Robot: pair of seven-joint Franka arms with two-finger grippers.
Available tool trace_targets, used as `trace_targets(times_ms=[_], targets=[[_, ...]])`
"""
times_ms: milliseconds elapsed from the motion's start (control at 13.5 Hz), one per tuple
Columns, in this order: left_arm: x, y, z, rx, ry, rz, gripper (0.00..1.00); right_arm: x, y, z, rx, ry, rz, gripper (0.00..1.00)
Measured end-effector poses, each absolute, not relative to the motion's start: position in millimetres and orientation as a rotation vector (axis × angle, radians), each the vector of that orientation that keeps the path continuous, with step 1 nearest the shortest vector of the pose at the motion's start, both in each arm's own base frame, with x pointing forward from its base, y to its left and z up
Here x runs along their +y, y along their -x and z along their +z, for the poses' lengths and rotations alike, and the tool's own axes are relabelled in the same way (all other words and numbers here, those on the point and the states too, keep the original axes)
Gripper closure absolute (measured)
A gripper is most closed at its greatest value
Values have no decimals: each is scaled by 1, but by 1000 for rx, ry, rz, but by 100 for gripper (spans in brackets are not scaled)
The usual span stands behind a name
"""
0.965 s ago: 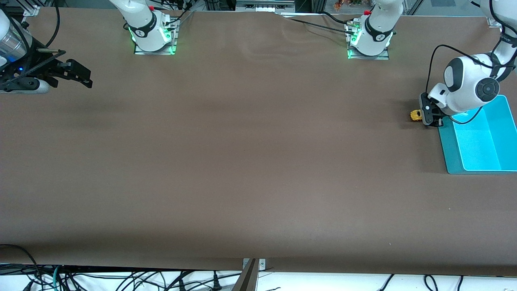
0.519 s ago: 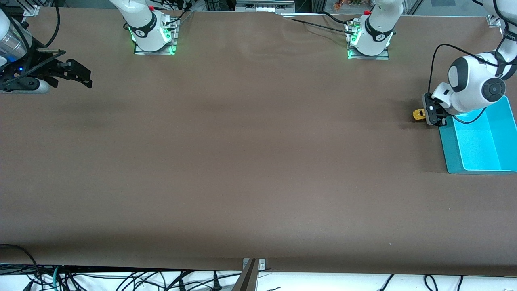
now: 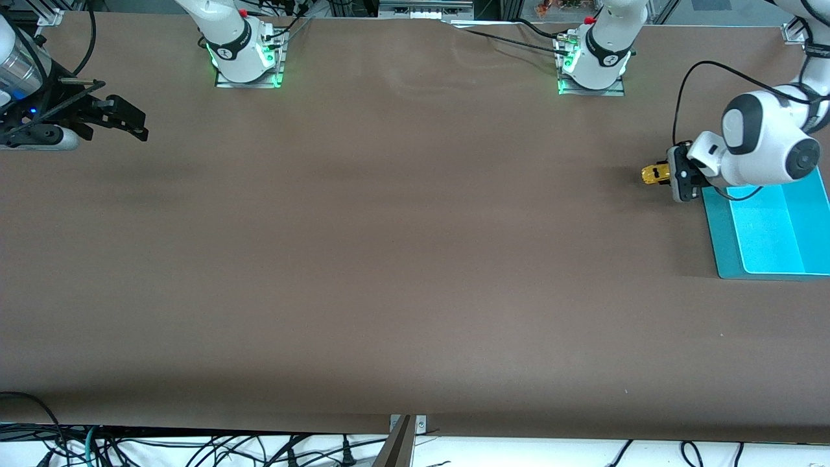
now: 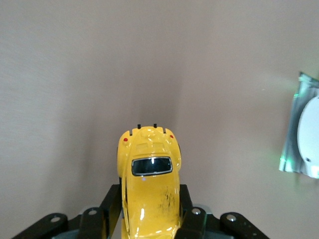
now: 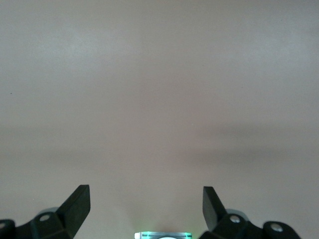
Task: Wind and store yellow beetle car
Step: 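Carry the car over the teal tray and lower it inside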
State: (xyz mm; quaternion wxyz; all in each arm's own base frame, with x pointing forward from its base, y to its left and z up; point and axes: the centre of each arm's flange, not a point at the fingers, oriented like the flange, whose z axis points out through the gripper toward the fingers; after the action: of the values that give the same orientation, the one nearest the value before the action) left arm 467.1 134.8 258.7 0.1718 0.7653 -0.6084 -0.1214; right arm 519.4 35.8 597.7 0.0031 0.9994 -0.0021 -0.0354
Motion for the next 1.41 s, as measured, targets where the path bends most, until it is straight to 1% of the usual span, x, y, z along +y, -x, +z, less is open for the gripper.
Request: trace_targets(times_ms=[148,223,371,445,594,668,890,1187,1336,1410], targets=[[145,-505,315,-1773,-2190,-355,50,36,-519,598,-7,-3133,-111,0],[153,-518,337,-1797,-2208,-377,50,36,-519,598,-7,-3133,-111,0],[179,-534,362,-1836,-2233,-468,50,36,-519,598,-8,-3133,-111,0],[195,-539,364,-1866,-2244,-540,50,36,-519,598,-8,-3133,-111,0],[234,-542,351,-1887,-2267,-641,50,36,-519,598,-8,-3133,-111,0],[255,-540,337,-1892,-2283,-638,50,36,-519,598,-8,-3133,-111,0],[307,-533,279,-1915,-2295,-560,50,36,-519,598,-9,-3133,-111,0],[340,-524,214,-1944,-2313,-475,50,36,-519,598,-9,-3133,-111,0],[349,-518,194,-1933,-2316,-444,49,36,-519,598,-9,-3133,-111,0],[350,-517,191,-1936,-2310,-438,43,36,-519,598,-9,-3133,-111,0]])
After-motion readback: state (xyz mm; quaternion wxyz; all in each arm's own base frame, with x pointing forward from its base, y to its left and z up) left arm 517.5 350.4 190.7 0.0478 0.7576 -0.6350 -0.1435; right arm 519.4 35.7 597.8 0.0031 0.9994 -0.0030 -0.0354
